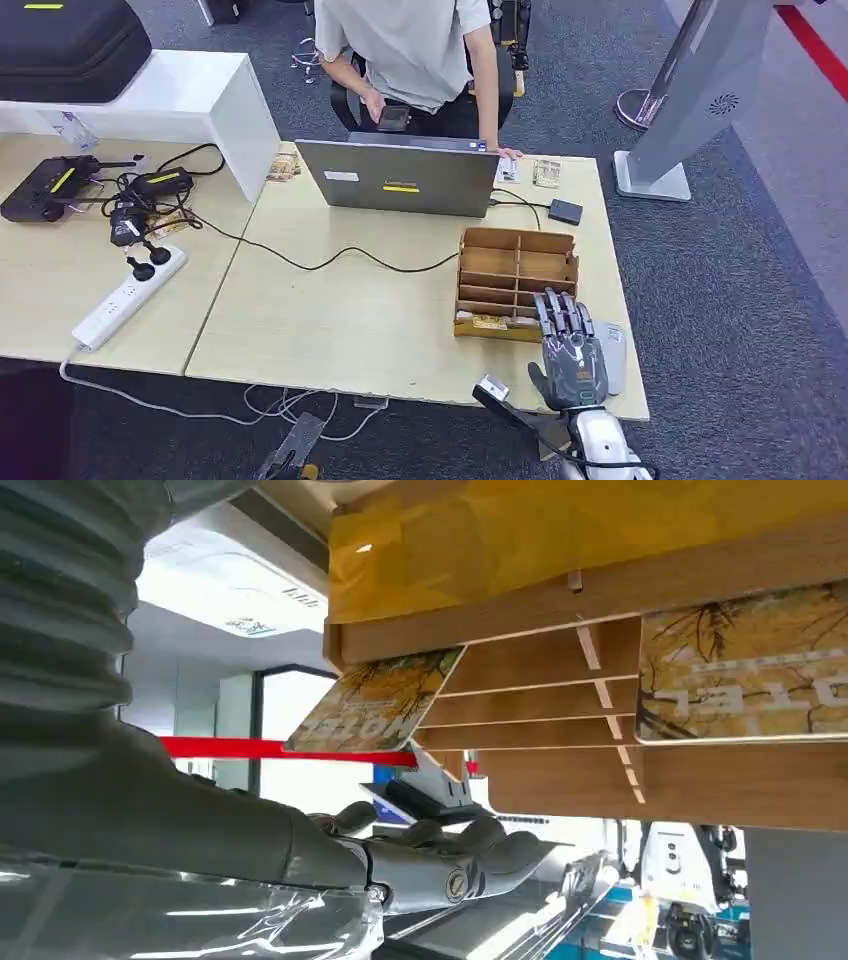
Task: Pass the card to the sensor for recognition and then transmit it.
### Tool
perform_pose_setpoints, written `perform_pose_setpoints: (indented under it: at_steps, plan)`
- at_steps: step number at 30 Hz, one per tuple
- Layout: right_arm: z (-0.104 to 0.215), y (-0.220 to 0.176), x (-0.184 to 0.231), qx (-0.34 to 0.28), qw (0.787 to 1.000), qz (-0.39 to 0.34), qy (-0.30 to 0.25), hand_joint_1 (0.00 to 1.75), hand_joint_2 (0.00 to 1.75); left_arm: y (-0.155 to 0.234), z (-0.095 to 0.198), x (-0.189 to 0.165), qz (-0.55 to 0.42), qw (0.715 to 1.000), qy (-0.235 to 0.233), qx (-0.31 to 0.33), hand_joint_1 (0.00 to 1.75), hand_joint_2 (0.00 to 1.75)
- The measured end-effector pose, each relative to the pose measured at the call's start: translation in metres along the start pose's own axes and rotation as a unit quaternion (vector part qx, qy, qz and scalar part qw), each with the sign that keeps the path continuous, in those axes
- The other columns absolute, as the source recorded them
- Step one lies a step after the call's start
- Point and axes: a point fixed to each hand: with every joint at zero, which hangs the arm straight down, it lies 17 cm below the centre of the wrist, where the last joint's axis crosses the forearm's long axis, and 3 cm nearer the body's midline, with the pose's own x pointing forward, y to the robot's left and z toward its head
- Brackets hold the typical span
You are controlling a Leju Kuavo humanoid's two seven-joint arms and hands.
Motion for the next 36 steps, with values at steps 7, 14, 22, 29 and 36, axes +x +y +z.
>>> perform_pose_setpoints:
  at_steps: [7,14,22,29,36]
  plan:
    - [-0.001,-0.003,-0.005,-0.009,1.0,-0.004,0.008,0.0,1.75,0.001,0.0,0.0,0.001,1.0,0.0,0.001,0.0,1.75]
    - [-0.002,-0.005,-0.014,-0.014,1.0,-0.006,0.023,0.0,1.75,0.001,0.0,0.0,0.001,1.0,0.0,0.001,0.0,1.75]
    - [-0.004,-0.014,-0.027,-0.027,0.999,-0.008,0.04,0.0,1.75,0.001,0.0,0.0,0.001,1.0,-0.001,0.001,0.0,1.75]
    - [-0.006,-0.02,-0.03,-0.035,0.998,-0.008,0.043,0.0,1.75,0.001,0.0,0.0,0.003,1.0,0.0,0.002,0.0,1.75]
    - [-0.008,-0.023,-0.028,-0.038,0.999,-0.009,0.036,0.0,1.75,-0.001,0.0,0.001,0.003,1.0,-0.001,0.0,0.0,1.75]
